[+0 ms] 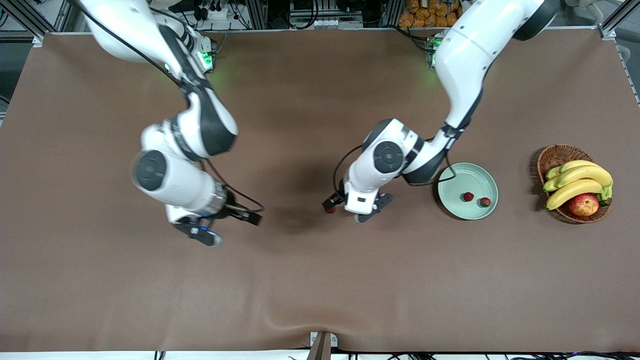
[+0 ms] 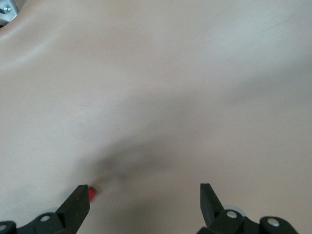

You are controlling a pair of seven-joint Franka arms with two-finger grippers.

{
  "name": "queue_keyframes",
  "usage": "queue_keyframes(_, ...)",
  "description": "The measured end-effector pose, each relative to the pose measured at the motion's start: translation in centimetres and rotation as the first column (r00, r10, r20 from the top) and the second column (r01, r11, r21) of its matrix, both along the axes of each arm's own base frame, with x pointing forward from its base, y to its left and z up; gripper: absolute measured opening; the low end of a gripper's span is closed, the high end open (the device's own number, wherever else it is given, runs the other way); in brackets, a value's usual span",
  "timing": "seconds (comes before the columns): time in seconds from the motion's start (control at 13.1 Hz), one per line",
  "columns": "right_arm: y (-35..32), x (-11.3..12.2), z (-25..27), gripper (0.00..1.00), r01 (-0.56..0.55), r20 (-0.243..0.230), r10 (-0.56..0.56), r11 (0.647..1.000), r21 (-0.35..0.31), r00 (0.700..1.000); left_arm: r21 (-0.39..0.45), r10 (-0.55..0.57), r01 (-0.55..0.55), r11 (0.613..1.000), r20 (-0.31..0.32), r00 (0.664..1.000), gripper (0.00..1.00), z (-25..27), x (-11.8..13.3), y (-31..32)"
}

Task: Collect all strawberries into plate
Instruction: 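Pass the last strawberry from the right gripper into the left gripper, then retract the right arm to rest while the left gripper carries the strawberry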

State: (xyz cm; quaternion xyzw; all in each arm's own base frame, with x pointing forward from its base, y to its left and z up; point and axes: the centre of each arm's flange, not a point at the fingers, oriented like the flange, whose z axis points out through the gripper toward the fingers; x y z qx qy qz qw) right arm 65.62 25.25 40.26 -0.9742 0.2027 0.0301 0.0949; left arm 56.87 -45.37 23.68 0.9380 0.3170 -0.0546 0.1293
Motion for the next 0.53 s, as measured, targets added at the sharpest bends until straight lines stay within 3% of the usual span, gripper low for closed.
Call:
queue_keyframes(0.23, -7.8, -1.0, 6.9, 1.0, -0.072, -0.03, 0.071, 0.997, -0.004, 0.997, 0.05, -0.004, 0.002, 0.999, 0.029, 1.0, 0.87, -2.4, -0.2, -2.1)
queue_keyframes(0.53, -18.5, -3.2, 14.4, 1.0, -0.048, -0.021, 0.048, 0.999, -0.02, 0.999, 0.062, -0.005, 0.002, 0.998, 0.051, 0.999, 0.82, -4.1, 0.2, -2.6)
